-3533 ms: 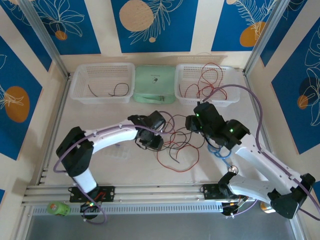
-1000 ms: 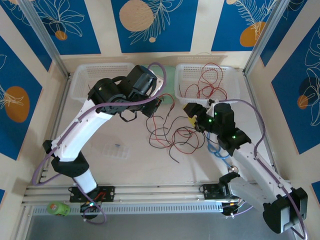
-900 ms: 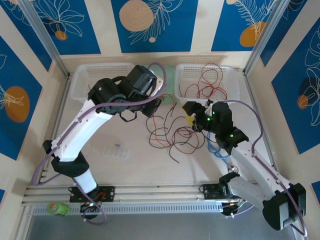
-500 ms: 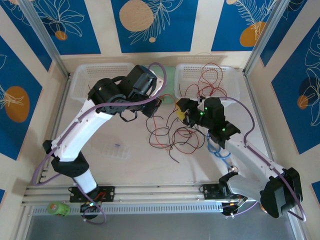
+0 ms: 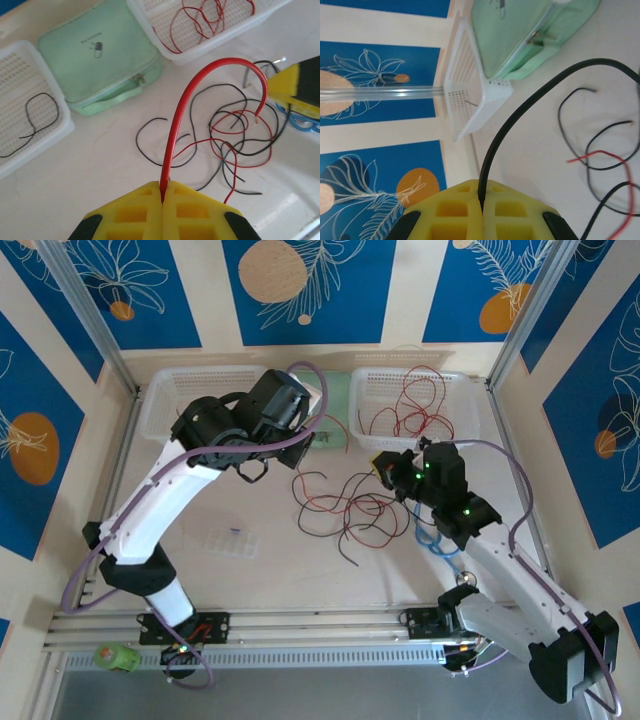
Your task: Untangle the cables
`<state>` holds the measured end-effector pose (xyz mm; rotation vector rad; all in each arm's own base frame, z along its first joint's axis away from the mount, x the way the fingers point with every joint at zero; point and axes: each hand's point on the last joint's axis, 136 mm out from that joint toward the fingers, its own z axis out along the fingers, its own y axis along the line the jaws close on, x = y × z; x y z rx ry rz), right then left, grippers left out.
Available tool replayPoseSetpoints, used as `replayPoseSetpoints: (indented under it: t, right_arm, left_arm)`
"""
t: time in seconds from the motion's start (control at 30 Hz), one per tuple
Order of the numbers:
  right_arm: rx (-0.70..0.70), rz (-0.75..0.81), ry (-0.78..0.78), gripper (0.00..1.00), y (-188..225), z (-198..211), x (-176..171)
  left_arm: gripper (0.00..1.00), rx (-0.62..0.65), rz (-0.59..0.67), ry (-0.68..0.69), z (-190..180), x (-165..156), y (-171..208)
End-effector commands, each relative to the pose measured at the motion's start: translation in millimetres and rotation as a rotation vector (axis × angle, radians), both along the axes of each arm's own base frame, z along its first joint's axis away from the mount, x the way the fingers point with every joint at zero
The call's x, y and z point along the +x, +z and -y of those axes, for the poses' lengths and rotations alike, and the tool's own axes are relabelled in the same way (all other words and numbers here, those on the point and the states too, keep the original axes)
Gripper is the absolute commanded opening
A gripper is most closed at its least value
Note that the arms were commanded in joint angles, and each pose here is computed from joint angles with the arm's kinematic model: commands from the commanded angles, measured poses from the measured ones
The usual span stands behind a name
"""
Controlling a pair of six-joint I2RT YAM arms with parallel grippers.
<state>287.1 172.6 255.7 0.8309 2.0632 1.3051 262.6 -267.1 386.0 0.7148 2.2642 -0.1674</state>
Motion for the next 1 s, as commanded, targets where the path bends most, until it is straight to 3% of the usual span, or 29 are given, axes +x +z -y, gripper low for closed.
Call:
replayPoseSetpoints:
  t: [0.0, 0.2, 0.4, 0.63, 0.97]
  right_arm:
    - [-0.105, -0.003, -0.015, 0.0, -5.2, 19.2, -6.2]
    - [-0.277, -0.007, 0.009, 0.0, -12.5, 40.1, -25.1]
    - [-0.352, -0.133, 0.038, 0.0, -70.1, 48.5, -42.3]
    - [-0.451, -0.262, -0.011, 0.0, -139.1, 66.5, -57.0]
    - [-0.597, -0.324, -0.025, 0.0, -184.2, 78.0, -58.4]
  left_arm:
    - [0.0, -0.016, 0.069, 0.063, -23.4, 2.6, 19.4]
    - [0.01, -0.075, 0.105, 0.046, -15.4, 7.8, 30.8]
    - [0.01, -0.094, 0.22, 0.106, -33.8, 17.9, 63.8]
    - [0.02, -0.097, 0.403, 0.255, -92.4, 12.4, 112.1]
    - [0.03, -0.057, 0.643, 0.479, -175.5, -9.4, 154.2]
